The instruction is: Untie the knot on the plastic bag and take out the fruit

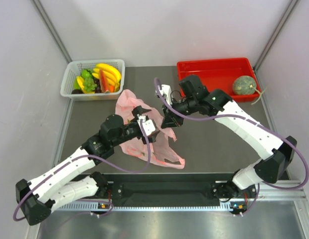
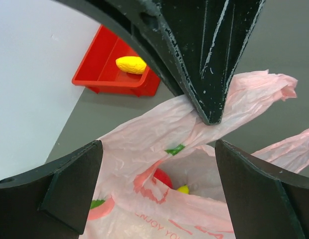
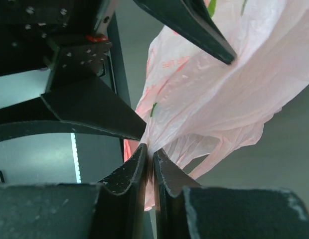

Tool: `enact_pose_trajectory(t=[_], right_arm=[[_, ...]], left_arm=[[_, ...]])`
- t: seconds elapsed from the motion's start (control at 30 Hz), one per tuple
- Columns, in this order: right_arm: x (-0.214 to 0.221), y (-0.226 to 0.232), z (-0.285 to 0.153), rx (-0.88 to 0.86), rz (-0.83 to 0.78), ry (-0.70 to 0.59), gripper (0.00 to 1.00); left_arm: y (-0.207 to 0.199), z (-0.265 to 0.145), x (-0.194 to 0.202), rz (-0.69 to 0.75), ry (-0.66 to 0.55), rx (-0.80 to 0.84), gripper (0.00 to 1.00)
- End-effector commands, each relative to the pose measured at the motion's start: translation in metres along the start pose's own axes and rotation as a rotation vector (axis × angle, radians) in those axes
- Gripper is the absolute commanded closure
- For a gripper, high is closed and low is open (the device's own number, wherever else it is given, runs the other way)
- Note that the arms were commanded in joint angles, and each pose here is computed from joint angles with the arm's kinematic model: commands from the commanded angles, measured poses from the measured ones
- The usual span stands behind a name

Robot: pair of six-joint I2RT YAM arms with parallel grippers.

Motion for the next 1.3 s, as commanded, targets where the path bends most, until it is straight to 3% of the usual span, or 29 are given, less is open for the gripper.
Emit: enact_pose_trajectory(t=[0.0, 0.1, 0.17, 0.2, 0.27, 0.3, 0.33, 0.4, 0.43, 0.47, 0.53, 0.57, 0.6, 0.7, 0.83, 1.03, 1.23, 1.27], right_arm=[[-0.013, 0.016, -0.005, -0.081, -0.069, -0.003, 0.9], [-0.013, 0.016, -0.004, -0.095, -0.074, 0.024, 0.9], [-0.013, 0.015, -0.003, -0.088, -0.074, 0.031, 0.89], [-0.013, 0.014, -0.003, -0.083, -0.076, 0.032, 0.89], [-0.014, 0.015, -0.003, -0.082, -0.078, 0.029, 0.89], [-0.015, 0.014, -0.005, -0.074, -0.081, 0.027, 0.88], [-0.015, 0.012, -0.005, -0.062, -0.079, 0.029, 0.87], [-0.019, 0.004, -0.009, 0.013, -0.073, 0.024, 0.77], [-0.018, -0.002, -0.01, 0.062, -0.06, 0.024, 0.67], [-0.02, -0.008, -0.013, 0.124, -0.05, 0.012, 0.45], [-0.029, -0.027, -0.028, 0.318, -0.006, -0.052, 0.22], [-0.031, -0.031, -0.035, 0.381, 0.012, -0.074, 0.01], [-0.034, -0.039, -0.055, 0.511, 0.062, -0.114, 0.0], [-0.031, -0.044, -0.082, 0.693, 0.154, -0.235, 0.0], [0.02, -0.053, -0.079, 0.832, 0.292, -0.237, 0.0], [0.068, -0.044, -0.026, 0.703, 0.395, -0.163, 0.03], [0.063, -0.019, 0.021, 0.564, 0.344, -0.229, 0.22], [0.062, -0.014, 0.029, 0.525, 0.346, -0.23, 0.3]], left_arm=[[0.008, 0.007, -0.014, 0.088, -0.055, -0.04, 0.01], [0.01, 0.011, -0.015, 0.092, -0.051, -0.063, 0.09], [0.012, 0.013, -0.018, 0.082, -0.055, -0.071, 0.21], [0.013, 0.013, -0.016, 0.073, -0.042, -0.07, 0.39], [0.014, 0.013, -0.017, 0.063, -0.039, -0.084, 0.65], [0.014, 0.012, -0.018, 0.052, -0.042, -0.089, 0.96], [0.015, 0.012, -0.017, 0.045, -0.04, -0.096, 1.0], [0.016, 0.009, -0.018, 0.028, -0.045, -0.107, 1.0], [0.015, 0.008, -0.016, 0.018, -0.043, -0.11, 1.0], [0.016, 0.007, -0.015, 0.005, -0.039, -0.125, 1.0], [0.016, 0.002, -0.012, -0.038, -0.037, -0.142, 1.0], [0.014, 0.001, -0.008, -0.056, -0.029, -0.147, 1.0], [0.017, -0.003, -0.008, -0.111, -0.034, -0.182, 1.0], [0.018, -0.013, 0.001, -0.212, -0.019, -0.241, 1.0], [0.011, -0.028, 0.025, -0.327, 0.023, -0.296, 1.0], [0.008, -0.046, 0.047, -0.509, 0.07, -0.404, 1.0], [0.005, -0.048, 0.06, -0.616, 0.107, -0.451, 1.0], [0.007, -0.051, 0.062, -0.624, 0.111, -0.477, 1.0]])
Point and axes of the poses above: each gripper's point midway between its finger pads, its own z axis out along the fingers, its own y axis along the line the jaws close on, x = y × z, the point moved 3 cm from there along -z, back along the fingers, and after that the axes turned 11 degrees about -z, right-handed, at the moved point
